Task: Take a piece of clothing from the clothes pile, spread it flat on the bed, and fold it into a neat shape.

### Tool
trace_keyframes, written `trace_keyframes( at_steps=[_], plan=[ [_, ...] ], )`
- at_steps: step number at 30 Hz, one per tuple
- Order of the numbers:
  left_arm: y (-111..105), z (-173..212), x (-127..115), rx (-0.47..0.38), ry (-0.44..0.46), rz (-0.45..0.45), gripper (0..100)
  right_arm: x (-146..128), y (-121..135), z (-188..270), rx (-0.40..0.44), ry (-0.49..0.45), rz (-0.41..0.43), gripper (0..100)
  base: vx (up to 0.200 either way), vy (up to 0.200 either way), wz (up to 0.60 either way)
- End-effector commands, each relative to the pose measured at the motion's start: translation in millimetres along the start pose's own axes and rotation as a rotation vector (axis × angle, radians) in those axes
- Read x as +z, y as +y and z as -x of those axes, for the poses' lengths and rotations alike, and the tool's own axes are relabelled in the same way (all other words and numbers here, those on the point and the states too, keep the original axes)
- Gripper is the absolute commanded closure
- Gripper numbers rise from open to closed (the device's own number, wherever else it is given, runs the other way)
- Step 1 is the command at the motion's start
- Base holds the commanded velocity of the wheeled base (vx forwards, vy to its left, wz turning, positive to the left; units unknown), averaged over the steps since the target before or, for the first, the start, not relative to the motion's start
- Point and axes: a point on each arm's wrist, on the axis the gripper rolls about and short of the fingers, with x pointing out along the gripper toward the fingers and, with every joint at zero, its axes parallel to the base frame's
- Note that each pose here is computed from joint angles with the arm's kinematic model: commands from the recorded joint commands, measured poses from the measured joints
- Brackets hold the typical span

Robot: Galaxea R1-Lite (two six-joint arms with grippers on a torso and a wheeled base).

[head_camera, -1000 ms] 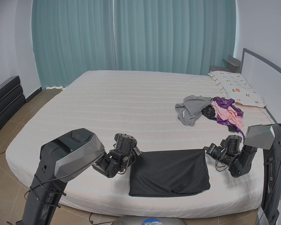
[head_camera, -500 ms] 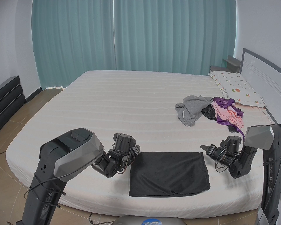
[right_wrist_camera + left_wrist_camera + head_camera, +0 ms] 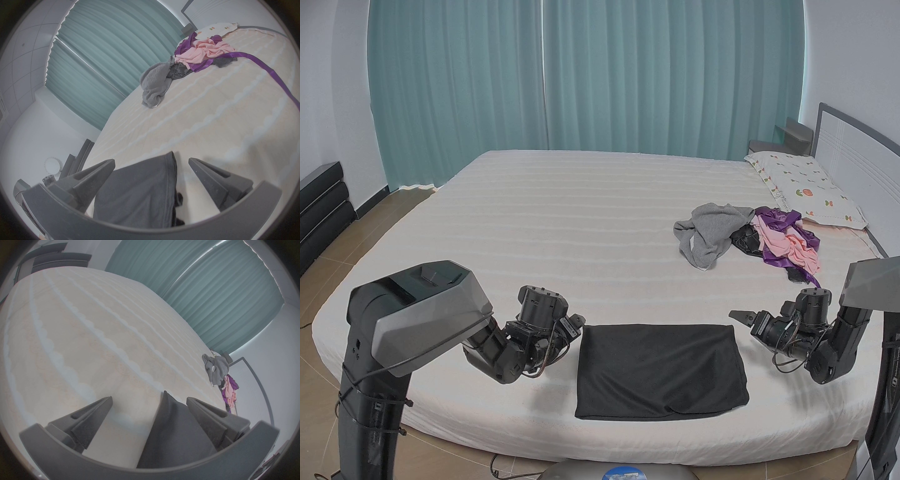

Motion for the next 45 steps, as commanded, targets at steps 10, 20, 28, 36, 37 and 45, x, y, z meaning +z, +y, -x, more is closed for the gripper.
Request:
trace_keyframes(
  at_steps=[10, 20, 28, 36, 37, 45],
  plan=[
    [14.0, 61.2, -2.8, -0.062, 0.083, 0.125, 0, -41.0, -1.9, 73.6, -0.01, 0.23, 0.039, 0, -0.02, 0.0, 0.0],
    [16.1, 57.4, -5.1, -0.069, 0.113, 0.123, 0, -49.8, -15.6, 69.8, 0.04, 0.26, 0.133, 0, -0.1, 0.0, 0.0],
    [15.8, 56.9, -1.6, -0.085, 0.126, 0.129, 0, -61.0, -19.2, 53.7, 0.079, 0.251, 0.168, 0, 0.0, 0.0, 0.0],
    [16.2, 56.5, -1.9, -0.084, 0.127, 0.129, 0, -64.4, -21.0, 50.2, 0.088, 0.253, 0.176, 0, 0.0, 0.0, 0.0],
    [16.2, 56.5, -1.9, -0.084, 0.127, 0.129, 0, -64.0, -21.1, 49.3, 0.09, 0.248, 0.179, 0, 0.0, 0.0, 0.0],
    [16.9, 57.2, -2.3, -0.081, 0.128, 0.129, 0, -64.8, -25.4, 50.7, 0.078, 0.251, 0.186, 100, 0.0, 0.0, 0.0]
  ],
)
